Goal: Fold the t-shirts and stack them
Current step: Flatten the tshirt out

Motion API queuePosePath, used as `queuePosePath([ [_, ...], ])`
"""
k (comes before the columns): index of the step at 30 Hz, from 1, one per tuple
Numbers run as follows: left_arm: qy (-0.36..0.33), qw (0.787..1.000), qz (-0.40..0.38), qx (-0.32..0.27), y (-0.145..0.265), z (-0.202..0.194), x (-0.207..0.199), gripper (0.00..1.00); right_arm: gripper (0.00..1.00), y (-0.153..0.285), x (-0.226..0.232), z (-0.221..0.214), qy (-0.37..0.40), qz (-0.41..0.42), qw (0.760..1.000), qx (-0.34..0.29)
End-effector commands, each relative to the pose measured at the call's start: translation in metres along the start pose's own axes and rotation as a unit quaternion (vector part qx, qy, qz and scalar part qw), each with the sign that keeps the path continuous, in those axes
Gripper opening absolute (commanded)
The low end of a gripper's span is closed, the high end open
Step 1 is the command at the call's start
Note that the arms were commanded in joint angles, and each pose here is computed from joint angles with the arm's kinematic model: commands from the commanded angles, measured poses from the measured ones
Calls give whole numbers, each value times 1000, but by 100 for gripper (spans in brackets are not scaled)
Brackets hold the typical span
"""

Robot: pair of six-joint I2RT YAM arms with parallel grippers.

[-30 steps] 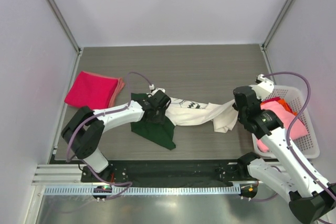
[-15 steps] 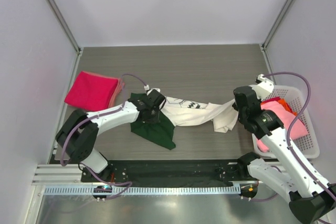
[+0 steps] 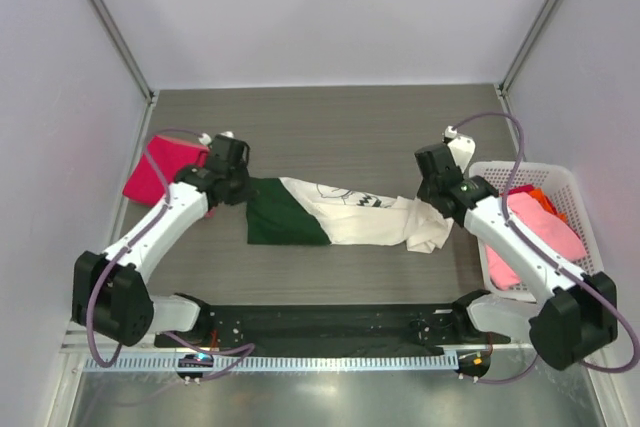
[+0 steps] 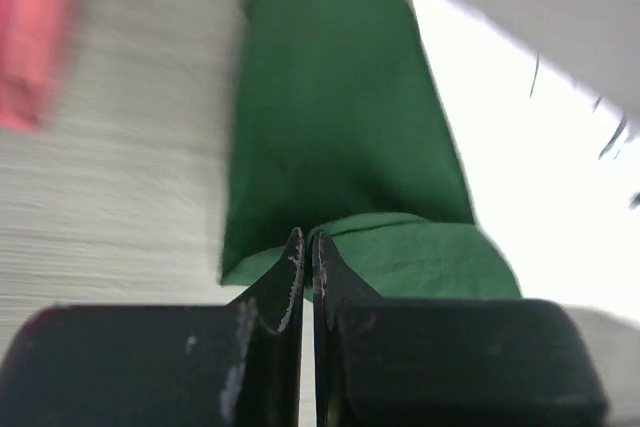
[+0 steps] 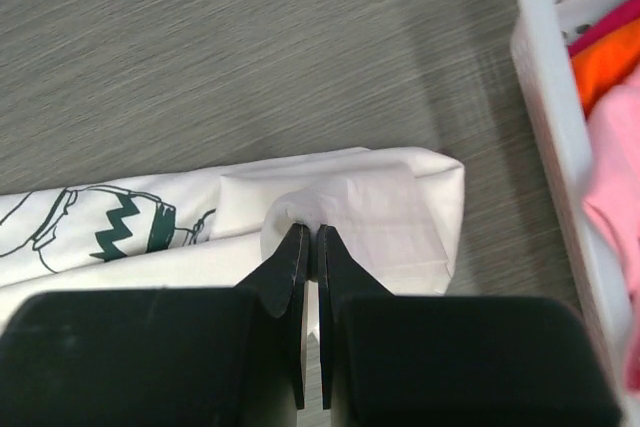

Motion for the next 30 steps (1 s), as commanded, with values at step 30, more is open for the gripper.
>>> queuePosePath([
  [30, 96, 704, -280, -646, 525, 74, 38, 0, 1, 347, -73, 141, -91, 438, 857, -255],
])
Point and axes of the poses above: each gripper's point midway between its finger pads, its own y axis back along the fingers, its own x axis along the line the jaws close on, z = x × y, the point moved 8 cm from there along y, back along the fingers
